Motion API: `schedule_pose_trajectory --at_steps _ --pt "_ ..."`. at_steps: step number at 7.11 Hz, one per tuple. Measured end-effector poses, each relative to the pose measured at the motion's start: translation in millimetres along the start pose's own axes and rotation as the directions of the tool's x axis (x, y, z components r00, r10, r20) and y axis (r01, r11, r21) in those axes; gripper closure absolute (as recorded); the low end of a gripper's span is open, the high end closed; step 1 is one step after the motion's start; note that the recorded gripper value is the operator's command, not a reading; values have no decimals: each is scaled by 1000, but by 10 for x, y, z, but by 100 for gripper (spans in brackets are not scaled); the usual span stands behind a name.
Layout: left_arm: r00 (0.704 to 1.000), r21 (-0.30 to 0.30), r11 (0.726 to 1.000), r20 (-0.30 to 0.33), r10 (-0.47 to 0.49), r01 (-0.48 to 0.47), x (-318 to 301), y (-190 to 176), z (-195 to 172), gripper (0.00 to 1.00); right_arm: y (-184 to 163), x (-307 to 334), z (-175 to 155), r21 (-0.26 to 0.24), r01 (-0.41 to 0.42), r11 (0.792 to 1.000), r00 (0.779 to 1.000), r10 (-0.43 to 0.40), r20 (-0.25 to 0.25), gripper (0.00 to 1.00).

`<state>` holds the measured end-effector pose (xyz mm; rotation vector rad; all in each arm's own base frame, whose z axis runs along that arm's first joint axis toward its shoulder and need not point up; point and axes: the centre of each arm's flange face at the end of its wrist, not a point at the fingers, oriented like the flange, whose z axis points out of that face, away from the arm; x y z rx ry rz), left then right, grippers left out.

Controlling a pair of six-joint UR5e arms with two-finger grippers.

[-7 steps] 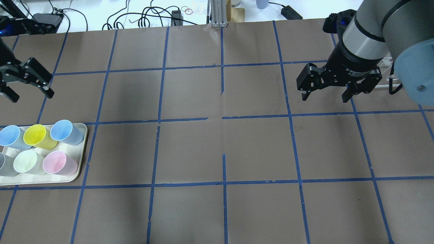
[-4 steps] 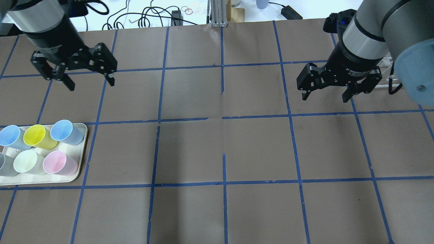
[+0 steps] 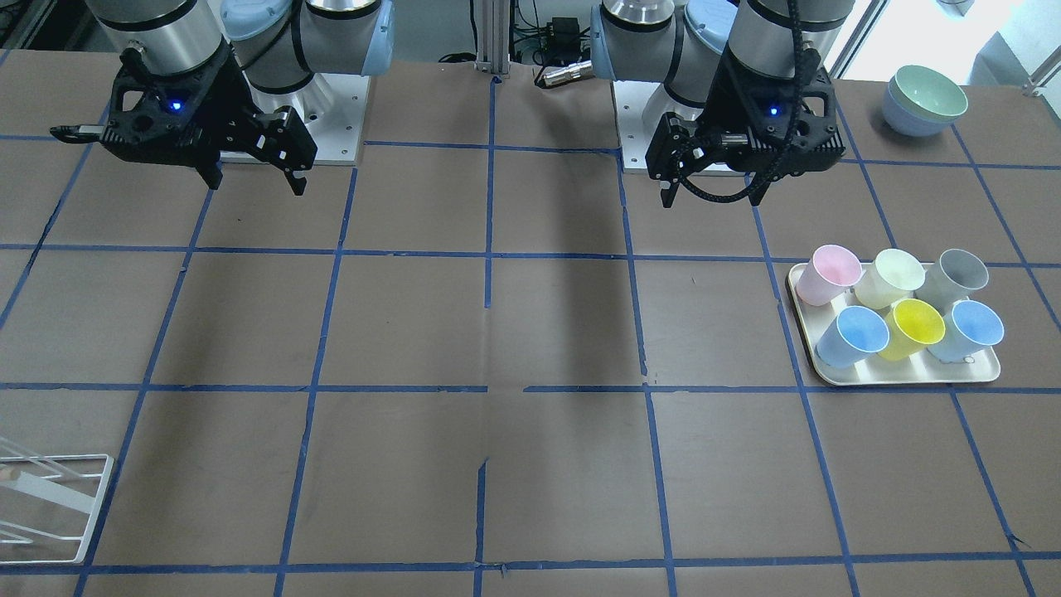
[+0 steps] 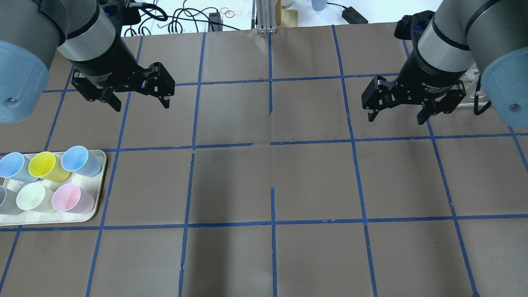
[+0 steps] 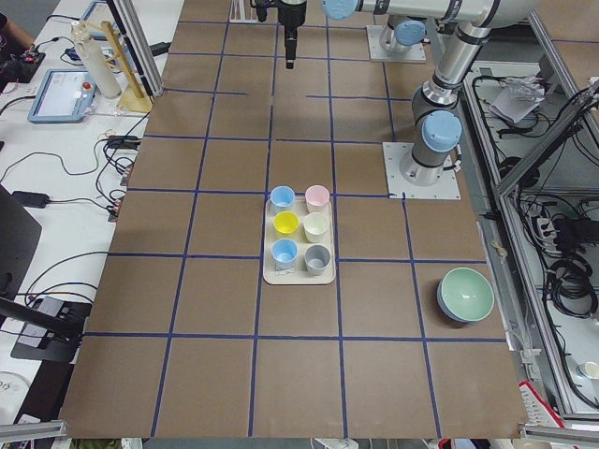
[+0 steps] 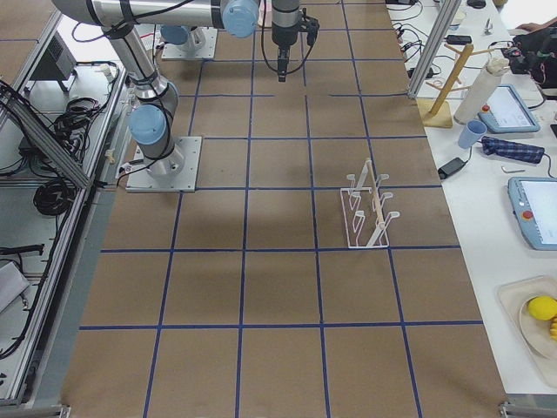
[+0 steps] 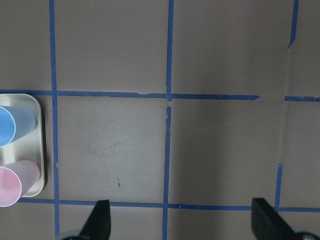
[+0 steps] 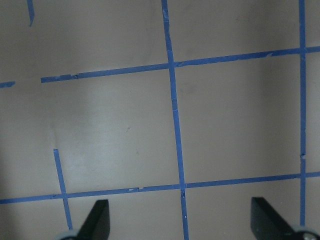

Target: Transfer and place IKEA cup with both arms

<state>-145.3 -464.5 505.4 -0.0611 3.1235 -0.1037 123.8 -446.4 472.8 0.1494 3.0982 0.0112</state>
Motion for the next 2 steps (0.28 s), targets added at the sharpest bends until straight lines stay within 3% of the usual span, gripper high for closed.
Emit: schedule_pose_trajectory --at_steps 2 --pt "1000 13 1000 -1 -21 21 -108 30 -34 0 -4 0 -4 4 5 1000 1000 -5 0 0"
